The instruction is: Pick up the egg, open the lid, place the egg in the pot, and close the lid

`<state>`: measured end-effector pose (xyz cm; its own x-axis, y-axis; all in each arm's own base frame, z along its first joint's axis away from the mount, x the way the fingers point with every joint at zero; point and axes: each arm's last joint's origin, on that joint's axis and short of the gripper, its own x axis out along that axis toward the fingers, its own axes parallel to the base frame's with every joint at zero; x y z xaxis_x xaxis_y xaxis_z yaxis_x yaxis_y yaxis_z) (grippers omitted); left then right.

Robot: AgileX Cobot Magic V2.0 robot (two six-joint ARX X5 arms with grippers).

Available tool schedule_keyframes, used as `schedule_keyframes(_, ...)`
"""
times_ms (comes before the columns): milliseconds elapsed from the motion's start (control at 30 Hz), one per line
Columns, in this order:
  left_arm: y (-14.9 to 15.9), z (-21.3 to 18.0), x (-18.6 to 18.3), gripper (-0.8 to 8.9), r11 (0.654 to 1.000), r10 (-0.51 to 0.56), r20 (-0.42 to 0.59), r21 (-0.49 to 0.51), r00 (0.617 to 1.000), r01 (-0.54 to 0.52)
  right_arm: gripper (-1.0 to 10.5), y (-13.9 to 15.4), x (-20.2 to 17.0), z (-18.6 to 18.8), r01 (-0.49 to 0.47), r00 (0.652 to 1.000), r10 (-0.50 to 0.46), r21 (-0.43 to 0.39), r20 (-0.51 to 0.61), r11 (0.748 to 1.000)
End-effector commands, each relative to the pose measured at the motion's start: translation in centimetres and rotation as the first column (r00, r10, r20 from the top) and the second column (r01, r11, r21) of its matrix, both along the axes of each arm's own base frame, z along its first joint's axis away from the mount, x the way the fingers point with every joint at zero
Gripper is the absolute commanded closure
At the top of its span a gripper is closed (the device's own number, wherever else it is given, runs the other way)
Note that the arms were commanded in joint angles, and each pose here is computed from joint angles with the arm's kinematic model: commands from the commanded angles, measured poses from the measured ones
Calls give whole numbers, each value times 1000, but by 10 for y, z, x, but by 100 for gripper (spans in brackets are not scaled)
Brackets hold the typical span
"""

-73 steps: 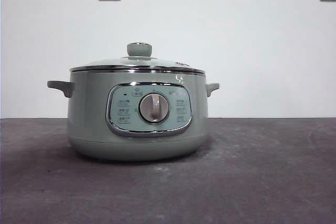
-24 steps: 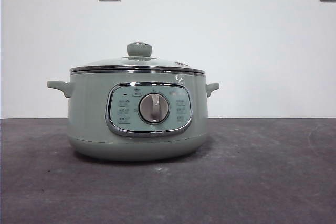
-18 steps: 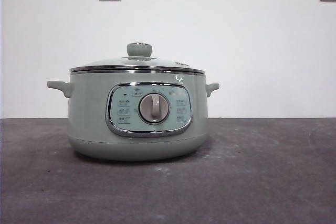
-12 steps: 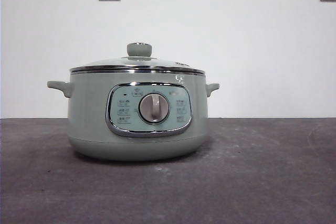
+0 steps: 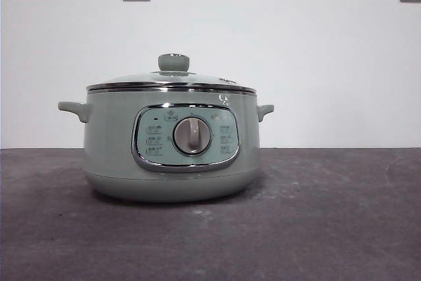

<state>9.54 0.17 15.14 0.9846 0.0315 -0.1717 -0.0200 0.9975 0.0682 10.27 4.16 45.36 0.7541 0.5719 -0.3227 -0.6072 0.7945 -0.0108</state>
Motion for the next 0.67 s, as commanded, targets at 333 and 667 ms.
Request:
schedule_keyframes(333, 0, -4, 1, 817, 1000, 8, -9, -11, 1000, -8, 946, -24, 3, -154, 210, 953, -220, 72, 207, 975)
schedule_keyframes(667, 0, -4, 1, 817, 1000, 8, -9, -11, 1000, -8, 946, -27, -6, -251, 303, 930, -326, 150, 170, 941)
